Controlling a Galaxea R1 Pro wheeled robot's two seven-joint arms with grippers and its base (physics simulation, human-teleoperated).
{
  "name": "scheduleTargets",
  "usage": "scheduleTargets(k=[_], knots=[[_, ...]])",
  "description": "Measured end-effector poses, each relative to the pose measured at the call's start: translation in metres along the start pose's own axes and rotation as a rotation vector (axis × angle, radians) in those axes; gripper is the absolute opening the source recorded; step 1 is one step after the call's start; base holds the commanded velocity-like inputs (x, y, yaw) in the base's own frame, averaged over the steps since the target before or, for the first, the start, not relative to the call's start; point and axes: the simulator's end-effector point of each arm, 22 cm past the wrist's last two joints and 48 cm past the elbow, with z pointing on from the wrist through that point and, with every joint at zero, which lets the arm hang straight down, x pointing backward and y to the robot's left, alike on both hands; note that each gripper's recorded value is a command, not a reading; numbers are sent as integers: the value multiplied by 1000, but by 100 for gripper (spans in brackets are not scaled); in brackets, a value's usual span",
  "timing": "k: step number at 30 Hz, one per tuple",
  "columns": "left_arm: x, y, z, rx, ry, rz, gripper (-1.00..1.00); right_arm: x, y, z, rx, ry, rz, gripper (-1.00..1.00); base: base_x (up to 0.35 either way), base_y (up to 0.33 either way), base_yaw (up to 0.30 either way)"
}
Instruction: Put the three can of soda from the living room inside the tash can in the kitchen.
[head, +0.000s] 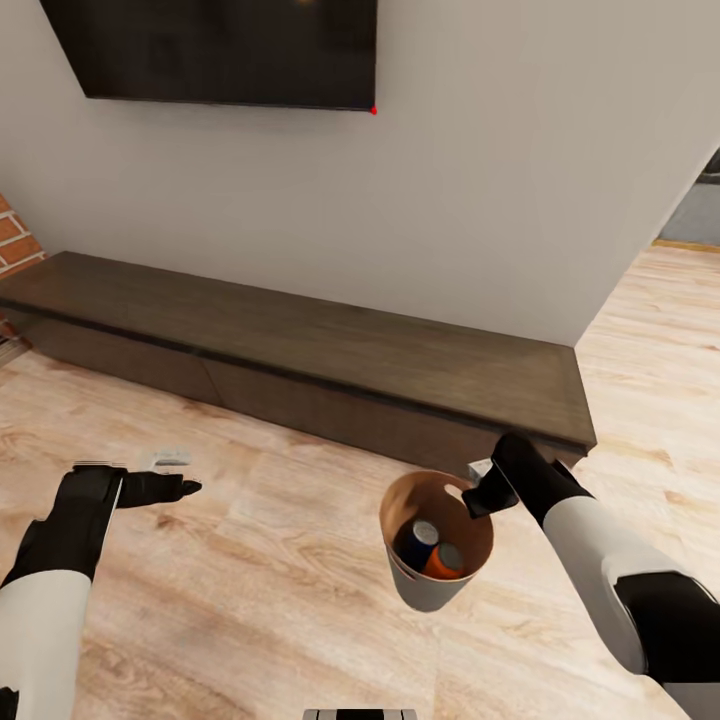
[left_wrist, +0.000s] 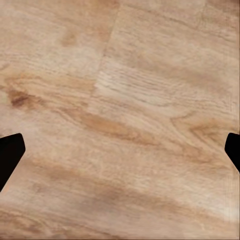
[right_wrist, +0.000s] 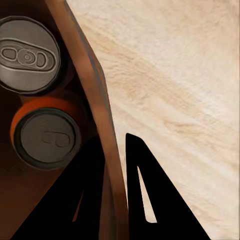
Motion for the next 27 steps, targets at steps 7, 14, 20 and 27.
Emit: scheduleTargets(k=[7, 14, 20, 27], knots=[[39, -6, 10, 10, 50, -7, 100, 20, 11, 24, -30, 2, -20, -100, 8, 0, 113], [52, -16, 18, 54, 28, -12, 100, 21, 15, 28, -66, -19, 9, -100, 0, 0, 223], [42, -36, 19, 151, -78, -67, 100, 6, 18, 22, -75, -63, 18, -100, 0, 0, 230], [108, -47, 18, 206, -50, -53, 100, 3, 19, 22, -79, -74, 20, -100, 0, 0, 230]])
